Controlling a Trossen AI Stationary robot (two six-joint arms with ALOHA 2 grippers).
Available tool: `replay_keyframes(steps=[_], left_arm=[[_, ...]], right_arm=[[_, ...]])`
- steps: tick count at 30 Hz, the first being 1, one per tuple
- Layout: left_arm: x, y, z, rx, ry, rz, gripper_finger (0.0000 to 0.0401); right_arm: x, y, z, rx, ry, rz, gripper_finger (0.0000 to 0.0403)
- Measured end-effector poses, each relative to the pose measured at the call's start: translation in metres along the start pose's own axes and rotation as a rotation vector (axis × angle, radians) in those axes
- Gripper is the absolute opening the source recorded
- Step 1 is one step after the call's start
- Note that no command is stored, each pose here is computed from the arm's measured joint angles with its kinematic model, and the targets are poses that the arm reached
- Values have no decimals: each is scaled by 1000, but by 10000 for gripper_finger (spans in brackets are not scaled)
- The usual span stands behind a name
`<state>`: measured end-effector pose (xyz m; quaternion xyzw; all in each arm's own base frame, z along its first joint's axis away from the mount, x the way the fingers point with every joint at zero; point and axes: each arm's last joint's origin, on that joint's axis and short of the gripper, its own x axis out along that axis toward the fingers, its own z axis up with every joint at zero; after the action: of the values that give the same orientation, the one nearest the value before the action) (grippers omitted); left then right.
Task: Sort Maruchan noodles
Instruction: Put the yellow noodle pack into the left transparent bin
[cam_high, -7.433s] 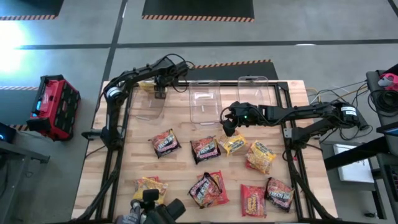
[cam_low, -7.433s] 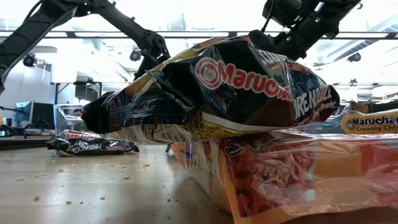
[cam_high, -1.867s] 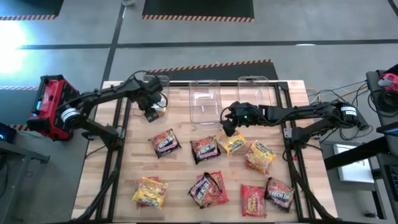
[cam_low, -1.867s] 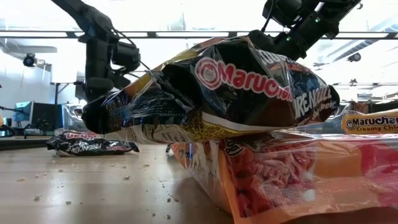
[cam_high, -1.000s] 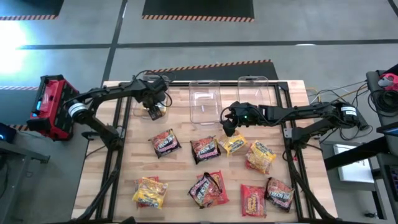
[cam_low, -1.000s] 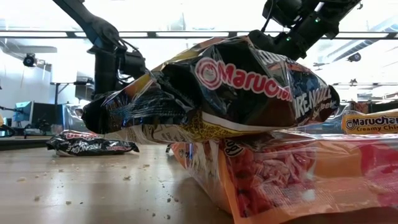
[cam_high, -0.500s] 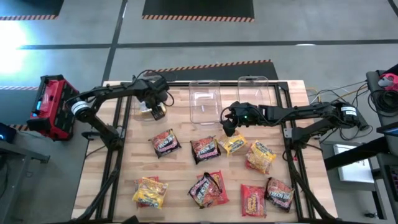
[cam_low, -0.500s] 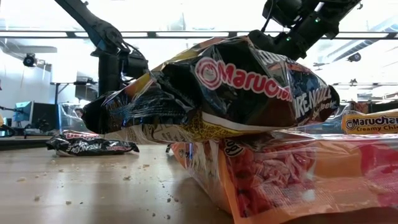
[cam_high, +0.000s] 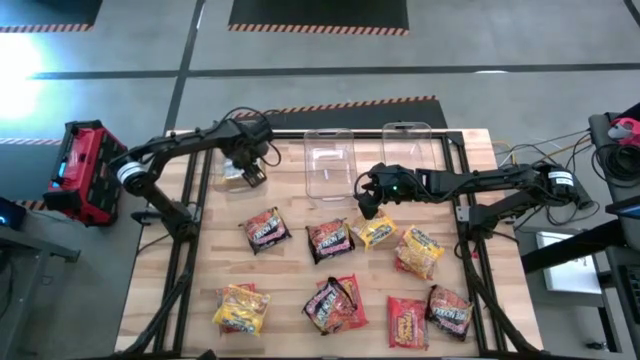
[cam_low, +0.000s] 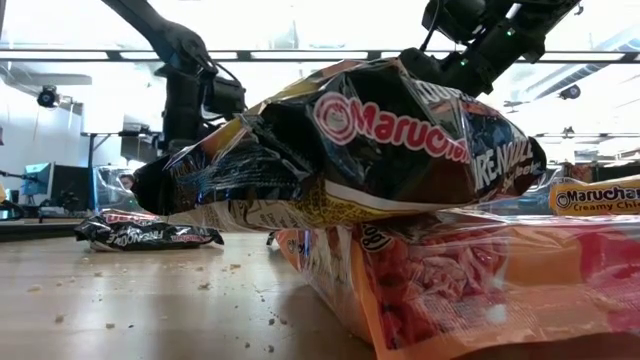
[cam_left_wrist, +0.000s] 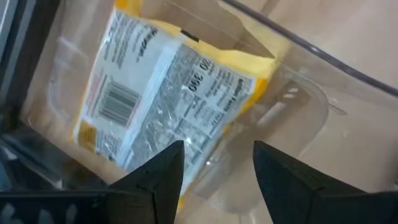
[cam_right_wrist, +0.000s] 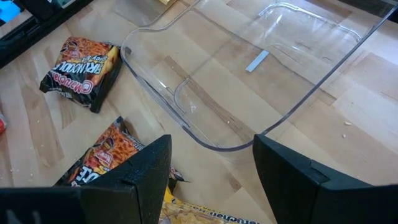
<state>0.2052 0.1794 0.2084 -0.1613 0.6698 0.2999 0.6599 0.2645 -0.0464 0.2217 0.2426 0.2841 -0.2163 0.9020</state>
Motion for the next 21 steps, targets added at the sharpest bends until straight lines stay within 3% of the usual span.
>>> replay_keyframes(steps=[5,14,21], left_arm=[[-12,-11,-9,12,-23,-8,174],[-65,-35,-36,12,-253,-55,174],[-91,-91,-61,83,-414,-177,174]], right_arm=[[0,0,0,0,0,0,215],[0,0,0,0,0,0,215],[0,0,0,0,0,0,215]])
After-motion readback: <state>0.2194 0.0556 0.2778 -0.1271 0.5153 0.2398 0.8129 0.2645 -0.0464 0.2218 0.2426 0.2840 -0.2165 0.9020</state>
